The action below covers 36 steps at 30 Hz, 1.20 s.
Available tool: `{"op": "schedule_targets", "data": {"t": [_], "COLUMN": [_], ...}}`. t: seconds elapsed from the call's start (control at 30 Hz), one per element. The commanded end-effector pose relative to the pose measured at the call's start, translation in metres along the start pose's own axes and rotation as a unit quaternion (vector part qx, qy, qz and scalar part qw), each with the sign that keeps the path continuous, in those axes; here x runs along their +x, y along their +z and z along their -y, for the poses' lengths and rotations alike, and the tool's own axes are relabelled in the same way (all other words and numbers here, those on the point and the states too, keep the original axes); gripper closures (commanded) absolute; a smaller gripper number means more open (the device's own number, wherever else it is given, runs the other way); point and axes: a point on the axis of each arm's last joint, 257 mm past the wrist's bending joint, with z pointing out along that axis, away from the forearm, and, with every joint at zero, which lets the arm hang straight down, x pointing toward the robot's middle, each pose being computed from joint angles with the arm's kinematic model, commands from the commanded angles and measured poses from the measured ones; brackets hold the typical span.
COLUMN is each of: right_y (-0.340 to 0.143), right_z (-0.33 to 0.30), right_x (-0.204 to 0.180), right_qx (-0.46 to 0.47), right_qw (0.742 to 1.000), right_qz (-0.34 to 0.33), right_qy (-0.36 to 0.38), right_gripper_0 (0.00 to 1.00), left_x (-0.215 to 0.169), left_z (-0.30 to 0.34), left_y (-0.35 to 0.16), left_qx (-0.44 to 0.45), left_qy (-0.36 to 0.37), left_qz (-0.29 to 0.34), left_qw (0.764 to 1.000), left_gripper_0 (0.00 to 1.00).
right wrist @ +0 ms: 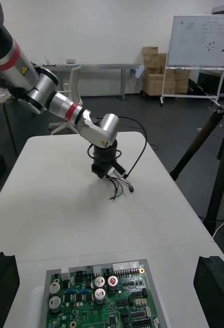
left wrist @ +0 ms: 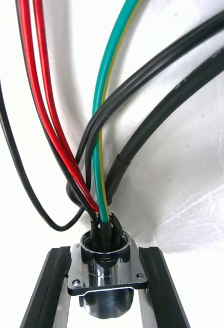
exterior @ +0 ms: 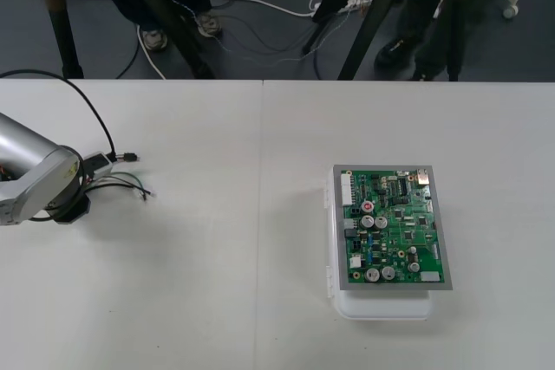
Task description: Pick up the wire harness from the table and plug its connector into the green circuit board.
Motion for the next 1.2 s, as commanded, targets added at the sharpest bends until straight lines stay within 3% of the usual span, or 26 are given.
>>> {"op": "schedule_targets", "data": {"t": [0.03, 0.23, 0.6, 1.2], "right_y": [0.002, 0.002, 0.002, 0.002], "right_z": [-0.004, -0.004, -0.004, -0.004], "right_x": [-0.002, -0.002, -0.002, -0.002], "right_qx": [-0.021, -0.021, -0.021, -0.021], "right_qw": [0.999, 0.999, 0.999, 0.999], "right_qz": [-0.017, -0.017, -0.017, -0.017], "right_qy": [-0.021, -0.021, -0.021, -0.021], "right_gripper_0": [0.00, 0.00, 0.00, 0.00], "left_x": [-0.046, -0.057, -0.079, -0.104], "left_z": [-0.019, -0.015, -0.017, -0.010], "left_y": [-0.016, -0.024, -0.047, -0.128], "left_qx": [-0.025, 0.001, 0.024, 0.074], "left_qy": [0.045, 0.030, 0.070, 0.108], "left_qz": [0.061, 0.086, 0.139, 0.244], "left_qw": [0.997, 0.996, 0.988, 0.961], "left_gripper_0": [1.00, 1.00, 1.00, 1.00]}}
